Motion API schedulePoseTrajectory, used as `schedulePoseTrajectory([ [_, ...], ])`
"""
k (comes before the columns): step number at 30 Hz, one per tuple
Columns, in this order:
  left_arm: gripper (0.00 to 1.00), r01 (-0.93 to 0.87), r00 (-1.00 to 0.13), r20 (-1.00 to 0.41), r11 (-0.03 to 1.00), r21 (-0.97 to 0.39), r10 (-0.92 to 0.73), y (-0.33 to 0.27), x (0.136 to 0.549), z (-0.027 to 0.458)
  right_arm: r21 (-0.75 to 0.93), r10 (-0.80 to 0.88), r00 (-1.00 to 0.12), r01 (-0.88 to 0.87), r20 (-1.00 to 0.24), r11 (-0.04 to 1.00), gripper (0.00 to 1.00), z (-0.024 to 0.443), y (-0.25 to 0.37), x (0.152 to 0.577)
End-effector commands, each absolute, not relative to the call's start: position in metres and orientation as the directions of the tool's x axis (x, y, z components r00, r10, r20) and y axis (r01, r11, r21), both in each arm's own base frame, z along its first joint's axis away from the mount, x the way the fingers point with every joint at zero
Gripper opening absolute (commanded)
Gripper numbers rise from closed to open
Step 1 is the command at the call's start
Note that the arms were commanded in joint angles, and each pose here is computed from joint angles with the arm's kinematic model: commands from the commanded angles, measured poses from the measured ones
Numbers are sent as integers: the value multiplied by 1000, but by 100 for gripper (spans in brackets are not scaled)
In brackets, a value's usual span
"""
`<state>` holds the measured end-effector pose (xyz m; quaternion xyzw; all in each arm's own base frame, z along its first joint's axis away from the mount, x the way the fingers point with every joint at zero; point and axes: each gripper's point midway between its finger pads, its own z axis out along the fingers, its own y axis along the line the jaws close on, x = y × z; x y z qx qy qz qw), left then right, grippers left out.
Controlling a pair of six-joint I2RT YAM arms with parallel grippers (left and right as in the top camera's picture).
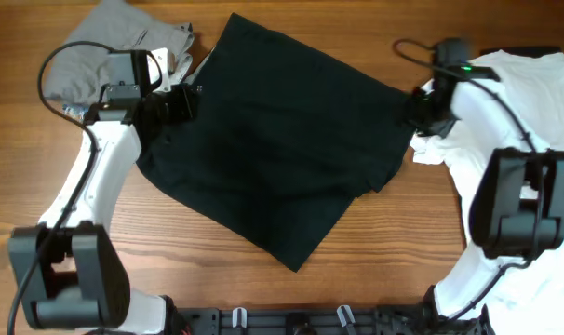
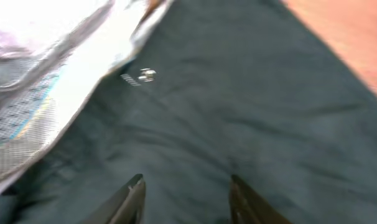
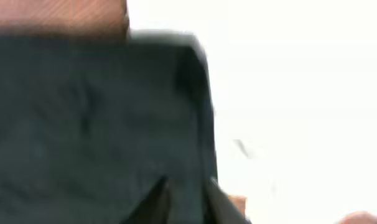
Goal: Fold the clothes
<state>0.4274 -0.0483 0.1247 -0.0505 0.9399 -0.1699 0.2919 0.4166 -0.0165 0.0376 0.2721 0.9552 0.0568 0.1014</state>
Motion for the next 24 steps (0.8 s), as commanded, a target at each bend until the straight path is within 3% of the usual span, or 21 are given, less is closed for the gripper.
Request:
schedulePoseTrajectory([
  [1, 38, 92, -848, -508, 903, -419, -150, -84, 416, 129, 265, 466, -866, 414, -180, 871, 13, 43, -25, 427],
  [3, 36, 111, -855, -503, 901, -419, -129, -93, 413, 128, 257, 510, -840, 460, -185, 850, 4, 41, -35, 428],
  [6, 37, 183, -857, -512, 896, -404, -56, -116, 406, 127, 371, 388, -897, 292, -214, 881, 4, 38, -9, 445],
  [9, 41, 197, -861, -507, 895, -399, -36, -123, 403, 126, 365, 365, -909, 276, -203, 889, 6, 19, 1, 449],
  [16, 49, 187, -880, -473, 896, -402, -29, -125, 394, 121, 414, 589, -800, 501, -112, 760, 4, -53, 6, 473],
  [19, 51, 183, -885, -465, 897, -403, -28, -124, 393, 120, 483, 614, -757, 461, -224, 744, 4, -60, 3, 509],
  [24, 61, 176, -890, -455, 896, -407, -31, -125, 391, 119, 638, 588, -689, 234, -424, 734, 4, 4, 13, 573],
])
